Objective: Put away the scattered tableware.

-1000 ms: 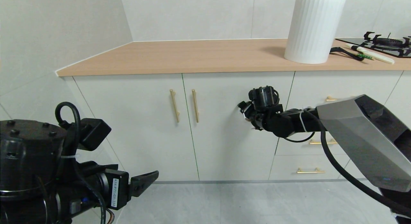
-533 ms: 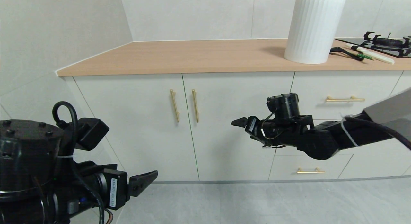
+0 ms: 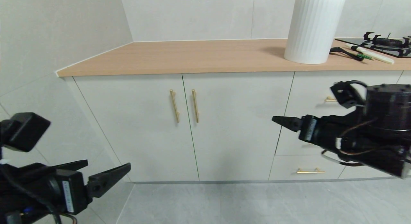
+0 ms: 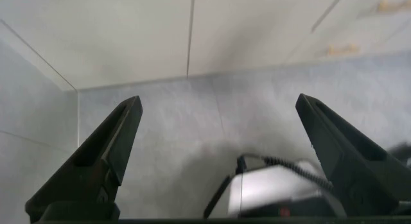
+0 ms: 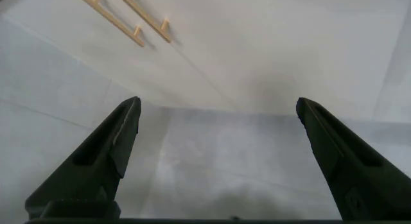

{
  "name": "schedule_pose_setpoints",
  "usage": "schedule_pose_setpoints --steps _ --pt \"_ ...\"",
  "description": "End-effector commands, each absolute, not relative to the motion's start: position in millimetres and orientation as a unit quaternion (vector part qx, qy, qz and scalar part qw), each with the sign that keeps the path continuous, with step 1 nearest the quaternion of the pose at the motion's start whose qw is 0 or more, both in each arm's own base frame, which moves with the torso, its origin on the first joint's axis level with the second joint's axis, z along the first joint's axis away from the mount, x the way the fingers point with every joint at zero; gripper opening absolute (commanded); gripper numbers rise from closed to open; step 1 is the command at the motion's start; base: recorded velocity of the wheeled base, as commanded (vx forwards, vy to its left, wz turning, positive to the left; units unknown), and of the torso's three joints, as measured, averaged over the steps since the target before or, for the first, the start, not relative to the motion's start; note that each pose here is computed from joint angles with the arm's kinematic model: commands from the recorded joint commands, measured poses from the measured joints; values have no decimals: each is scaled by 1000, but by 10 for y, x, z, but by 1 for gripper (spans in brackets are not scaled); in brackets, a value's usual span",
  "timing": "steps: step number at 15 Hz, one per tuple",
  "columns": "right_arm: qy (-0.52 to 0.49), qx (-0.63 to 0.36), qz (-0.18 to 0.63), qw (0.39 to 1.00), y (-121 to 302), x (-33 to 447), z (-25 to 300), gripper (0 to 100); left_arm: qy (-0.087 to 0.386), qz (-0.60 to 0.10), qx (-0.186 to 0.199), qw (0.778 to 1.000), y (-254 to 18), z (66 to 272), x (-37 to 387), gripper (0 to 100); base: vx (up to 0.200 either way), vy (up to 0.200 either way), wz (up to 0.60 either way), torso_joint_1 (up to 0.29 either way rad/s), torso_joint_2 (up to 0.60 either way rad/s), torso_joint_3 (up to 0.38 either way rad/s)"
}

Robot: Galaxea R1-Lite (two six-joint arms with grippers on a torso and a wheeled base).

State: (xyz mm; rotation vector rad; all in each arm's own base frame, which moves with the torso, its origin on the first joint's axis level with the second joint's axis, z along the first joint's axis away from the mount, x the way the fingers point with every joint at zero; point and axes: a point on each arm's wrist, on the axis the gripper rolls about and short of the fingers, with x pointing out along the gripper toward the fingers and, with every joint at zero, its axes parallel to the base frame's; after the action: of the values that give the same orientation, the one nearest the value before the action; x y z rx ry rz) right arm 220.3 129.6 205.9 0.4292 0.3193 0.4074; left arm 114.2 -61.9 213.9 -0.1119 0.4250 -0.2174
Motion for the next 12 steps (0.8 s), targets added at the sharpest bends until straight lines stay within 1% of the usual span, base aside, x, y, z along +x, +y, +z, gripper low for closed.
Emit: schedule_pose_setpoints --steps 1,2,4,5,6,9,10,11,12 --pt "19 201 180 963 560 1123 2295 100 112 -91 -79 986 -273 2257 668 100 0 0 0 0 0 0" --pt "-18 183 161 970 388 890 2290 100 82 -78 -74 991 -165 2222 497 100 0 0 0 0 0 0" --pt "-63 133 108 983 124 454 2208 100 34 -68 -67 995 -38 2156 238 100 0 0 0 0 0 0" --pt "-72 127 102 984 81 343 2191 100 24 -61 -65 996 -16 2144 189 100 0 0 0 0 0 0" --pt "-92 113 84 986 -4 88 2146 100 -6 -50 -67 997 35 2126 52 100 0 0 0 0 0 0" --pt "-151 36 -2 988 -71 -407 2009 100 -62 -9 -69 996 112 2070 -254 100 0 0 0 0 0 0" --pt "-168 18 -16 986 -68 -525 1969 100 -83 2 -62 995 127 2049 -359 100 0 0 0 0 0 0" --pt "-176 2 -29 984 -60 -636 1888 100 -109 13 -47 993 135 2004 -485 100 0 0 0 0 0 0" --pt "-178 -6 -43 983 -39 -673 1849 100 -122 14 -37 992 133 1960 -566 100 0 0 0 0 0 0"
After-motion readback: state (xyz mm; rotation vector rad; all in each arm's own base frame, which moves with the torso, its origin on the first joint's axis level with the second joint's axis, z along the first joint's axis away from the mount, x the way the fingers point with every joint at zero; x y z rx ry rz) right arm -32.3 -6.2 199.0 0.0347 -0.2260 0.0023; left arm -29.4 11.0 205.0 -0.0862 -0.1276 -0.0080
